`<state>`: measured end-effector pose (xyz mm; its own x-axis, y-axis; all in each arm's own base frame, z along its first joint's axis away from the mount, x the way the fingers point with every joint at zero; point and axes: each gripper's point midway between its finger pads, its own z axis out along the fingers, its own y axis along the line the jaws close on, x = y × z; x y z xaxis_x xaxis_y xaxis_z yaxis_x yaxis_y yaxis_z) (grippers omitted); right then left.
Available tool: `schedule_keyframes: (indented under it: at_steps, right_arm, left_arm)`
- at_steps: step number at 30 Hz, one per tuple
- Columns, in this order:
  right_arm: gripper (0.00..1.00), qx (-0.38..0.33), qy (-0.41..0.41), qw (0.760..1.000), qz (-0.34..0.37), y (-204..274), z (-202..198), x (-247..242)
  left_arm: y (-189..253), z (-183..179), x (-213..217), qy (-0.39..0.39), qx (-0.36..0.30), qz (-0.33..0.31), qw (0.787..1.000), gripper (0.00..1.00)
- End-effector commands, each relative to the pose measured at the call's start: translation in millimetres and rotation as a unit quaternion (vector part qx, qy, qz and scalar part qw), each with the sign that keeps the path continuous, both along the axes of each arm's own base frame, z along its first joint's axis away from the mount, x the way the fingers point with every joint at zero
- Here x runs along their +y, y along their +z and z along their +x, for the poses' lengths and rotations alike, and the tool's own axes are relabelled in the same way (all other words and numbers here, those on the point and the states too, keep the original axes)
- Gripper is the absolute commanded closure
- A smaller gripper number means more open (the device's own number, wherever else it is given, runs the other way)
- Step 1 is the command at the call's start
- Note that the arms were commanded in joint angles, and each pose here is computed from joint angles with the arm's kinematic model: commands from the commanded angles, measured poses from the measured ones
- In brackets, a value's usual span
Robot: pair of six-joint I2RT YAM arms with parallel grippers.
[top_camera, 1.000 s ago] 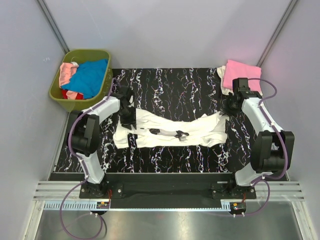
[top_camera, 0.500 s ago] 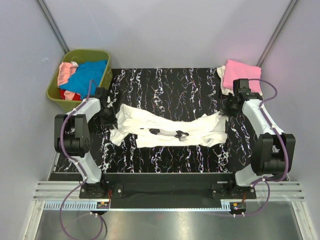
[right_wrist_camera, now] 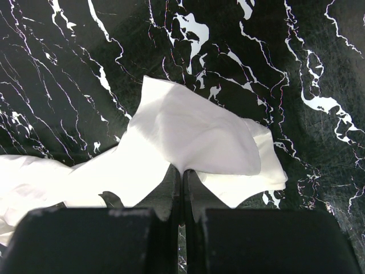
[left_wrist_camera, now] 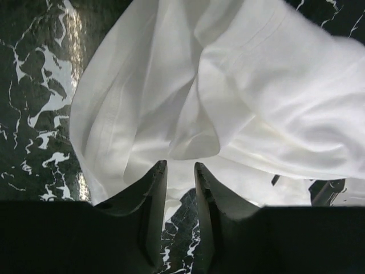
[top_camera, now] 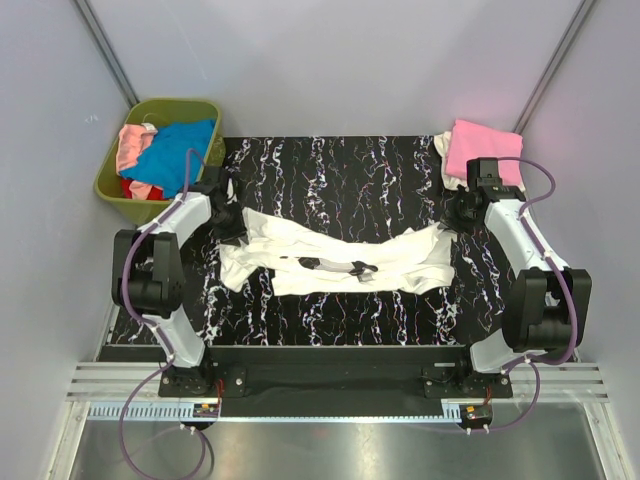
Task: Fold and stack the t-shirts
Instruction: Flatten the tshirt out
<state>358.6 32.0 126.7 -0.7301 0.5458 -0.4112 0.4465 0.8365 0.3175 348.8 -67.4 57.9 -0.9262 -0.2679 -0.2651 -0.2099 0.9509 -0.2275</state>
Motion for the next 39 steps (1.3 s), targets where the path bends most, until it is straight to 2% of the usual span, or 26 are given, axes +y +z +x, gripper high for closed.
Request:
schedule_keyframes:
  at_steps: [1, 8, 18, 21, 24, 25, 28, 31, 33, 37, 38, 39]
  right_arm:
    - [1.00, -0.031, 0.009, 0.999, 0.002, 16.3, 3.4, 2.3]
    - [1.00, -0.030, 0.011, 0.999, 0.004, 13.7, 4.4, 2.9]
    - [1.00, -0.025, 0.014, 1.000, 0.007, 7.2, 6.2, 5.2]
    - [1.00, -0.025, 0.014, 1.000, 0.007, 6.8, 6.2, 4.6]
    - [1.00, -0.027, 0.015, 1.000, 0.006, 7.8, 6.5, 5.4]
    - [1.00, -0.025, 0.015, 1.000, 0.006, 7.1, 5.8, 4.8]
    - [1.00, -0.027, 0.014, 1.000, 0.005, 7.8, 6.2, 4.5]
    - [1.00, -0.027, 0.014, 0.999, 0.008, 10.3, 5.4, 5.4]
    - [1.00, -0.032, 0.015, 0.999, 0.015, 17.8, 4.7, 8.0]
    - [1.00, -0.066, 0.014, 0.997, 0.025, 61.2, 10.4, 10.9]
    - [1.00, -0.073, 0.013, 0.997, 0.028, 70.3, 10.9, 11.7]
    - [1.00, -0.099, 0.013, 0.995, 0.030, 93.5, 14.8, 12.3]
  left_arm:
    - [-0.9, 23.6, -2.1, 0.001, -0.025, 0.001, 1.000, 0.69]
    - [-7.6, 33.1, -4.1, -0.004, -0.021, 0.000, 1.000, 0.66]
    - [-9.0, 27.3, -18.8, -0.013, -0.017, -0.024, 0.999, 0.66]
    - [-5.7, 28.0, -26.4, -0.018, -0.020, -0.036, 0.999, 0.72]
    - [-2.3, 30.1, -32.8, -0.021, -0.023, -0.051, 0.998, 0.85]
    - [-1.1, 30.9, -33.7, -0.021, -0.024, -0.053, 0.998, 0.98]
    - [6.4, 33.6, -35.7, -0.023, -0.033, -0.059, 0.997, 1.00]
    - [34.8, 39.0, -36.6, -0.025, -0.059, -0.062, 0.996, 1.00]
    - [72.8, 44.7, -37.6, -0.027, -0.095, -0.066, 0.993, 1.00]
    - [152.2, 48.9, -36.5, -0.029, -0.167, -0.069, 0.983, 1.00]
    - [184.0, 47.7, -35.3, -0.029, -0.197, -0.069, 0.978, 1.00]
    - [199.6, 46.1, -35.1, -0.030, -0.210, -0.070, 0.975, 1.00]
